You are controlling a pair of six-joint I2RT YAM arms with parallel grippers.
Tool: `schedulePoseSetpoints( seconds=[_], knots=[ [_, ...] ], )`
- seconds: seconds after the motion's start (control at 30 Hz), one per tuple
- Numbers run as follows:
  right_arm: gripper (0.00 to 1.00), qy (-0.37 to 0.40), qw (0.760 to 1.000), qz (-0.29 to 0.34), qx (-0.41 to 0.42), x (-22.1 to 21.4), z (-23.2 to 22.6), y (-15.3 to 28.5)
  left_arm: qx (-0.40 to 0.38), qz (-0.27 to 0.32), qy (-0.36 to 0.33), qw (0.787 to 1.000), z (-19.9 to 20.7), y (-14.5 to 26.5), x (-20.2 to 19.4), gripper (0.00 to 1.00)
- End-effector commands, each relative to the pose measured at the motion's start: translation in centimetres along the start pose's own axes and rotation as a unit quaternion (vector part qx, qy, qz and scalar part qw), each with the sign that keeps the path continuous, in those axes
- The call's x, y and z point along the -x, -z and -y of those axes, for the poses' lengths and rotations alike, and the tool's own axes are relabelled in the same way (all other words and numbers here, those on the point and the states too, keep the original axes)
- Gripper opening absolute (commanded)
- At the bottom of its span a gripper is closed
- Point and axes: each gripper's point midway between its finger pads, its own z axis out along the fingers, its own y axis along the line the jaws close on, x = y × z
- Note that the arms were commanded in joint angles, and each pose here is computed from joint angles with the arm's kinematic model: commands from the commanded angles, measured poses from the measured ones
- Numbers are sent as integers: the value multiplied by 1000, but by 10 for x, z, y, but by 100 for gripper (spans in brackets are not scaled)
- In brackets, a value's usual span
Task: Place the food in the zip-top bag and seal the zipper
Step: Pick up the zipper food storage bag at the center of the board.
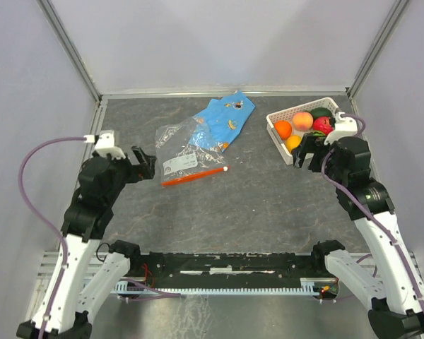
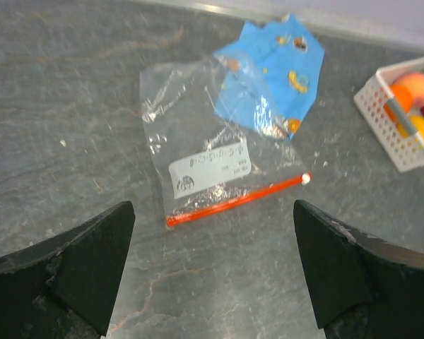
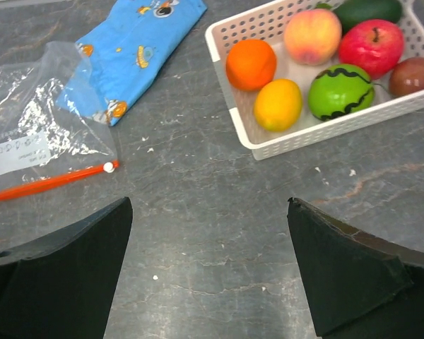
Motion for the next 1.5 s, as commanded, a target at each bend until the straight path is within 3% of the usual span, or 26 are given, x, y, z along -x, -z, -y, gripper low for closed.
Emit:
schedulePoseSetpoints(
  seconds=[0.0,0.17,0.37,0.57,1.0,1.23,1.47],
  knots=[
    [99,-3,998,25,53,15,-22,-7,-47,-78,-42,995,17,-22,-18,99],
    [99,-6,997,10,72,1,-28,-19,-36,-145,-77,986,12,-49,-50,100],
    [99,-4,997,-13,82,-20,-29,-29,-17,-198,-194,961,16,-74,-91,100],
    [99,-8,995,-30,96,-33,-33,-33,-19,-207,-290,934,29,-94,-110,99],
    [99,-22,993,-51,106,-54,-35,-38,42,-186,-503,843,51,-131,-161,93],
    [99,-14,993,-60,98,-60,-31,-37,54,-186,-551,812,52,-150,-189,87],
    [99,-6,994,-62,87,-62,-26,-36,45,-192,-569,799,56,-160,-206,84]
  ],
)
